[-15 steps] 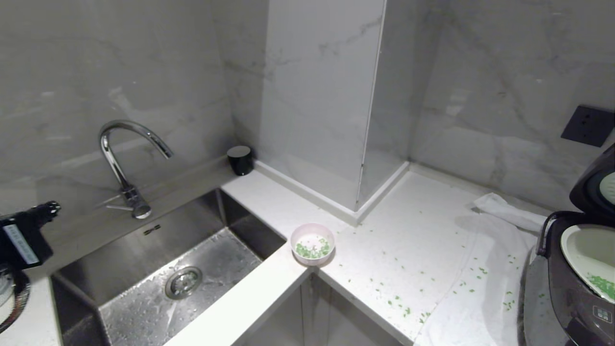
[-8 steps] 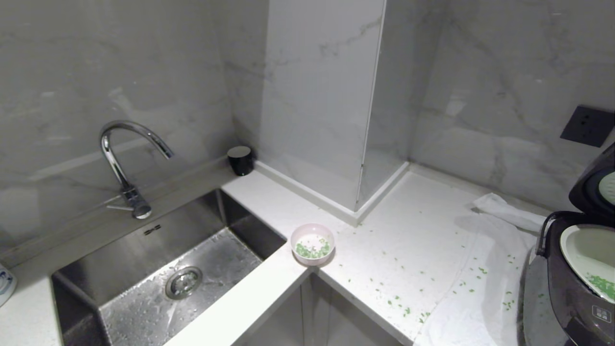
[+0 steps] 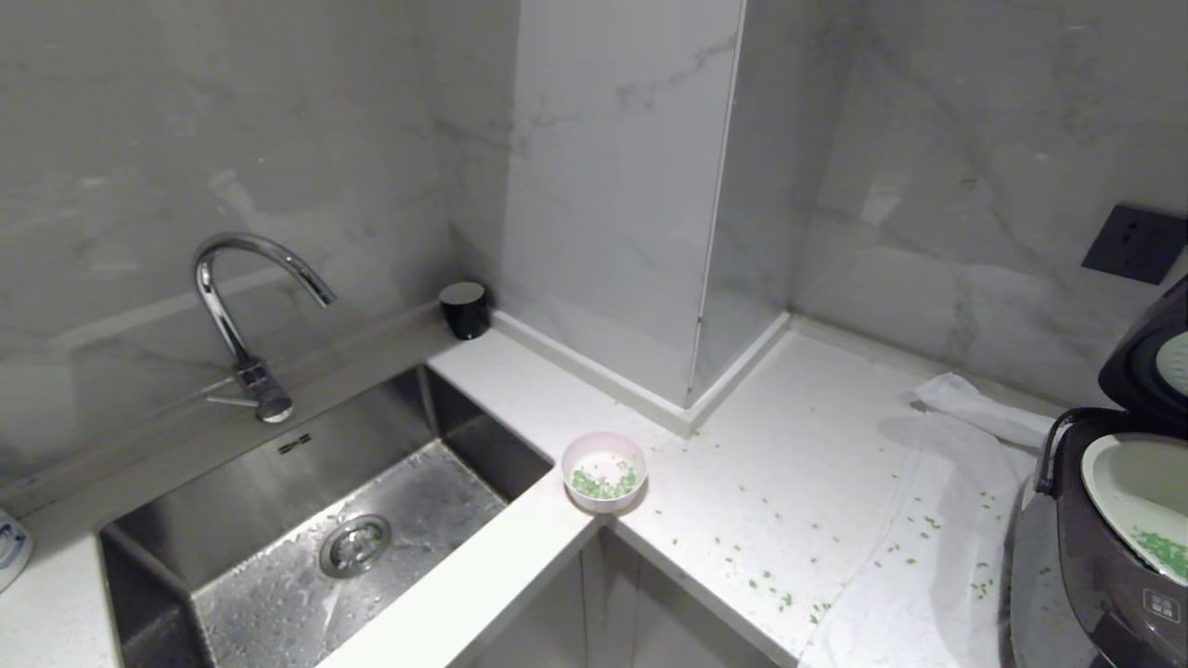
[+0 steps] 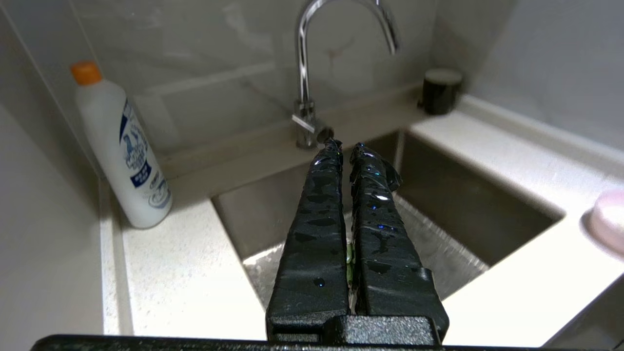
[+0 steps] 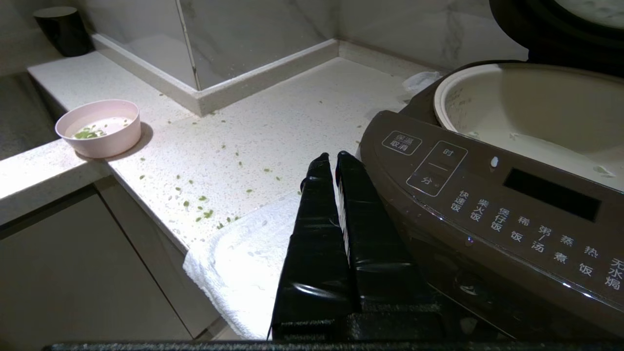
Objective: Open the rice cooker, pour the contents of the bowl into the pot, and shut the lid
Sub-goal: Pick up the bowl on the table
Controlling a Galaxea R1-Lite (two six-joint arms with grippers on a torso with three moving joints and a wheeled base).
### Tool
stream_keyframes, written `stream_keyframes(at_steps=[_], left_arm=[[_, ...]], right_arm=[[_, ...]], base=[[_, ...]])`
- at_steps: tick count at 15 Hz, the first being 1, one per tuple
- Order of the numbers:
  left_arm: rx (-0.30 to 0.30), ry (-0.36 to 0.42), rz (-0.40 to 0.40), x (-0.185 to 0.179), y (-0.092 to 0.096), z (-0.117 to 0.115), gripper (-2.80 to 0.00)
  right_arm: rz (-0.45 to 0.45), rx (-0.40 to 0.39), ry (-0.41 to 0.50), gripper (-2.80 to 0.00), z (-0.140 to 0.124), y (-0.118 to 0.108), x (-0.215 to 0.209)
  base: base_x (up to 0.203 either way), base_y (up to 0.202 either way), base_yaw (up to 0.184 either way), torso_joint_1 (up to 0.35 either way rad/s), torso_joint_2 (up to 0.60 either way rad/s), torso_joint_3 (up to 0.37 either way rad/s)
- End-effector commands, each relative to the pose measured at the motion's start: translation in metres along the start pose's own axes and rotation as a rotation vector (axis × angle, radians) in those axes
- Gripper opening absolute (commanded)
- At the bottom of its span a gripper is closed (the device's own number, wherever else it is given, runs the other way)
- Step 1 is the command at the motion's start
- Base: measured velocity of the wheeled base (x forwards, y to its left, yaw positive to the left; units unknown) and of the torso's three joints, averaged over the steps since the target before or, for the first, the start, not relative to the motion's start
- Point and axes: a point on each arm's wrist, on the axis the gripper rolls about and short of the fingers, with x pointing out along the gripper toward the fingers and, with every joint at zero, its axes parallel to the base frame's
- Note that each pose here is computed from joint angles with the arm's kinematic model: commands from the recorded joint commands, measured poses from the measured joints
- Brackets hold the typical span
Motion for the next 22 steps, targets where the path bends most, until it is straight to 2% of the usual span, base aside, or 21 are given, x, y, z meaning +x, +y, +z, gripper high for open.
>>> stream_keyframes(at_steps=[1, 2, 5, 8, 15, 20, 22], left_arm=[[0.026, 0.040, -0.013, -0.001, -0.003, -0.029, -2.80], [0.040, 0.080, -0.034, 0.001, -0.005, -0.041, -2.80], [0.006, 0.108, -0.196, 0.000, -0.009, -0.046, -2.80], [0.027, 0.195, -0.316, -0.002, -0.012, -0.055, -2.80], [0.023, 0.195, -0.315, -0.002, -0.012, -0.055, -2.80], [0.021, 0.195, -0.314, -0.002, -0.012, -0.055, -2.80], [0.021, 0.196, -0.314, -0.002, -0.012, -0.056, -2.80]], right_arm=[[0.001, 0.000, 0.002, -2.80, 0.000, 0.000, 0.000], [0.001, 0.000, 0.002, -2.80, 0.000, 0.000, 0.000], [0.001, -0.003, 0.001, -2.80, 0.000, 0.000, 0.000], [-0.001, 0.001, 0.005, -2.80, -0.001, 0.000, 0.000], [-0.004, 0.015, 0.005, -2.80, -0.001, 0.000, 0.000], [-0.005, 0.015, 0.005, -2.80, -0.001, 0.000, 0.000], [-0.004, 0.015, 0.005, -2.80, -0.001, 0.000, 0.000]], base=[[0.000, 0.000, 0.000, 0.000, 0.00, 0.000], [0.000, 0.000, 0.000, 0.000, 0.00, 0.000], [0.000, 0.000, 0.000, 0.000, 0.00, 0.000], [0.000, 0.000, 0.000, 0.000, 0.00, 0.000], [0.000, 0.000, 0.000, 0.000, 0.00, 0.000], [-0.164, 0.000, -0.002, -0.003, 0.00, 0.002], [0.000, 0.000, 0.000, 0.000, 0.00, 0.000]])
